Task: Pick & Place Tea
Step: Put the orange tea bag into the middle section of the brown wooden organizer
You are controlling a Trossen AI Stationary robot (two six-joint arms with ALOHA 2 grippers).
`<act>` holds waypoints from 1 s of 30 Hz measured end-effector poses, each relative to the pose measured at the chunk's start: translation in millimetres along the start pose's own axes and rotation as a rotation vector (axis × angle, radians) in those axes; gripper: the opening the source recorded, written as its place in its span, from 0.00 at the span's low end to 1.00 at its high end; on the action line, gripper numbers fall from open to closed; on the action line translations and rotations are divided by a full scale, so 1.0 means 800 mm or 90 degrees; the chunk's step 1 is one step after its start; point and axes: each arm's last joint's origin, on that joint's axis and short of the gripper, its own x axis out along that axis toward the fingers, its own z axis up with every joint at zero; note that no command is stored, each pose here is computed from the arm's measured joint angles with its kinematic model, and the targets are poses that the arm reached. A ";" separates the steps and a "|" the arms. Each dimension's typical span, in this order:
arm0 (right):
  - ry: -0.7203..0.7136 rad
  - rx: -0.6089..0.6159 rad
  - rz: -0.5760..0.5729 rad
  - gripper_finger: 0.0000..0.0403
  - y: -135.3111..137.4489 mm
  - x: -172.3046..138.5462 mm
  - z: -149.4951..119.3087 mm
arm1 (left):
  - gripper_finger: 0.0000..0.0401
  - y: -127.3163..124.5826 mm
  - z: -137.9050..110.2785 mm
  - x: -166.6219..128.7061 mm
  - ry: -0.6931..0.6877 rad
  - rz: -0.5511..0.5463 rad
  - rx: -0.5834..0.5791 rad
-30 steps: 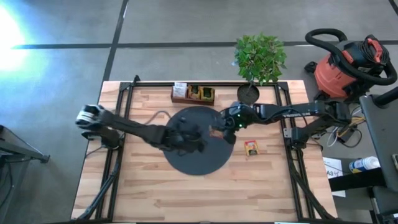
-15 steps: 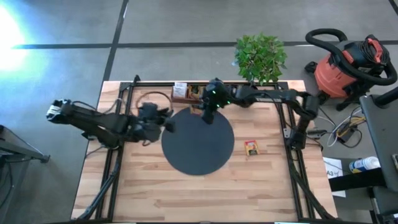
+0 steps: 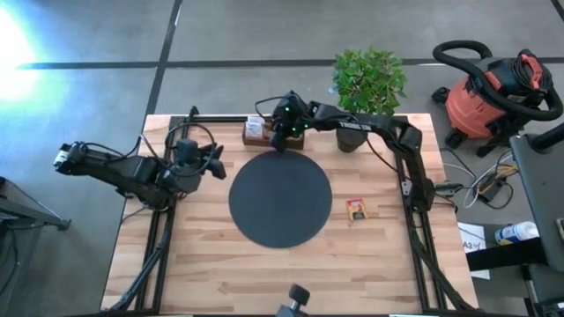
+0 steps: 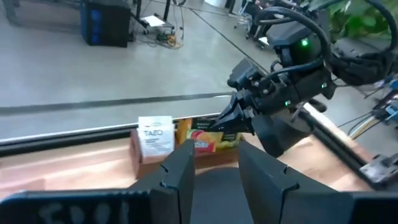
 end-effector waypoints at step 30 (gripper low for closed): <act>0.064 -0.066 -0.007 0.02 -0.035 0.028 -0.022 | 0.29 0.012 -0.007 0.003 -0.076 0.056 -0.011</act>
